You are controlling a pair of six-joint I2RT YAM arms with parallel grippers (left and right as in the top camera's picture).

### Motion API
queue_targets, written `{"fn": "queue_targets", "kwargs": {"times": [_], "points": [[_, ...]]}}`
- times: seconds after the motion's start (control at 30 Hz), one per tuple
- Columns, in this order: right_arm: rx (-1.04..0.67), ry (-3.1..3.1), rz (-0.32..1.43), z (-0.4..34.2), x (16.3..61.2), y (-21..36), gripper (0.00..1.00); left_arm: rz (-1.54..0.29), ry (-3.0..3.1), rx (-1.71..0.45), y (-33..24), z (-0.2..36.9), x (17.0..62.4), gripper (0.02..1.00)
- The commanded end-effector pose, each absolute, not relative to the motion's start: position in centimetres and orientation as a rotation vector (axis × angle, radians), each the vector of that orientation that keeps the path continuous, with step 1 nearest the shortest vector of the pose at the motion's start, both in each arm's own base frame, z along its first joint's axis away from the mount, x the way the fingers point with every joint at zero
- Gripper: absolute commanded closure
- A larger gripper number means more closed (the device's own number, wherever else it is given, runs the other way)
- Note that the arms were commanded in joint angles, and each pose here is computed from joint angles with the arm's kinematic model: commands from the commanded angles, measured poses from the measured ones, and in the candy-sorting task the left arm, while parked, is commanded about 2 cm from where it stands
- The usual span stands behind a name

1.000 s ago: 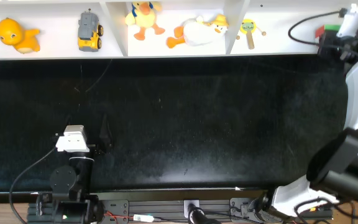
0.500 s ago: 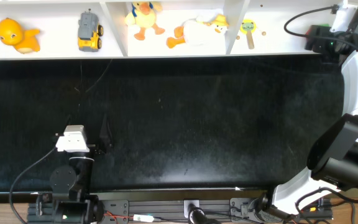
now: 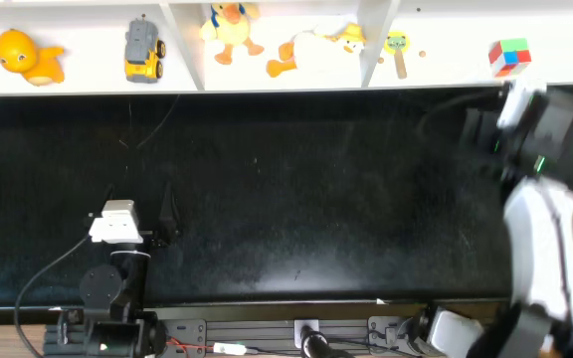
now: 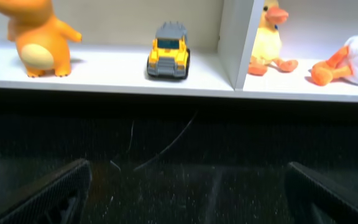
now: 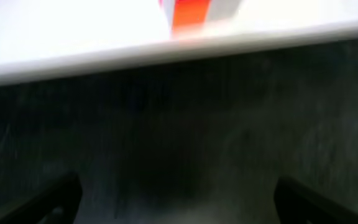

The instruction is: Store Toys

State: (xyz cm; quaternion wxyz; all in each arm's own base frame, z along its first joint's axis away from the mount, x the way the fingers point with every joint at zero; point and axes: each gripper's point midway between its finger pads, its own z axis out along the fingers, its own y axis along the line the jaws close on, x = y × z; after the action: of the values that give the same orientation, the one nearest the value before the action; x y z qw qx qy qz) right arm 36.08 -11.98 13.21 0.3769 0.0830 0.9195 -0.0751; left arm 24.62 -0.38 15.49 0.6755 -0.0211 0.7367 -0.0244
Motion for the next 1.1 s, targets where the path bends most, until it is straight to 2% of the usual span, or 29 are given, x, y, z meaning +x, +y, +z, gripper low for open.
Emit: {"fn": "queue_targets", "kwargs": {"times": [0.03, 0.13, 0.23, 0.4, 0.53, 0.7, 0.8, 0.9, 1.1], "points": [[0.173, 2.128, -0.161, 15.2, 33.7, -7.6, 0.003, -0.046, 1.651, -0.022, -0.5, 15.6, 24.6, 0.023], [0.130, 1.954, -0.121, 17.5, 33.3, -4.8, 0.005, -0.046, 1.651, -0.022, -0.5, 15.6, 24.6, 0.025], [0.077, 1.795, 0.002, 19.1, 32.4, -1.7, 0.005, -0.046, 1.651, -0.022, -0.5, 15.6, 24.6, 0.023], [-0.061, 1.628, 0.147, 19.6, 29.6, 1.8, 0.005, -0.046, 1.651, -0.022, -0.5, 15.6, 24.6, 0.020], [-0.069, 1.526, 0.137, 19.3, 27.0, 1.8, 0.005, -0.046, 1.651, -0.022, -0.5, 15.6, 24.6, 0.023], [-0.073, 1.516, 0.119, 19.1, 25.7, 1.8, 0.005, -0.046, 1.652, -0.022, -0.5, 15.6, 24.6, 0.020], [-0.082, 1.601, 0.111, 16.8, 24.9, 1.8, 0.007, -0.046, 1.652, -0.022, -0.5, 15.6, 24.6, 0.023], [-0.053, 1.579, 0.024, 17.3, 24.7, 0.5, 0.005, -0.046, 1.651, -0.022, -0.5, 15.6, 24.6, 0.020], [-0.048, 1.576, 0.018, 17.3, 24.7, 0.4, 0.007, -0.046, 1.651, -0.022, -0.5, 15.6, 24.6, 0.020]]}}
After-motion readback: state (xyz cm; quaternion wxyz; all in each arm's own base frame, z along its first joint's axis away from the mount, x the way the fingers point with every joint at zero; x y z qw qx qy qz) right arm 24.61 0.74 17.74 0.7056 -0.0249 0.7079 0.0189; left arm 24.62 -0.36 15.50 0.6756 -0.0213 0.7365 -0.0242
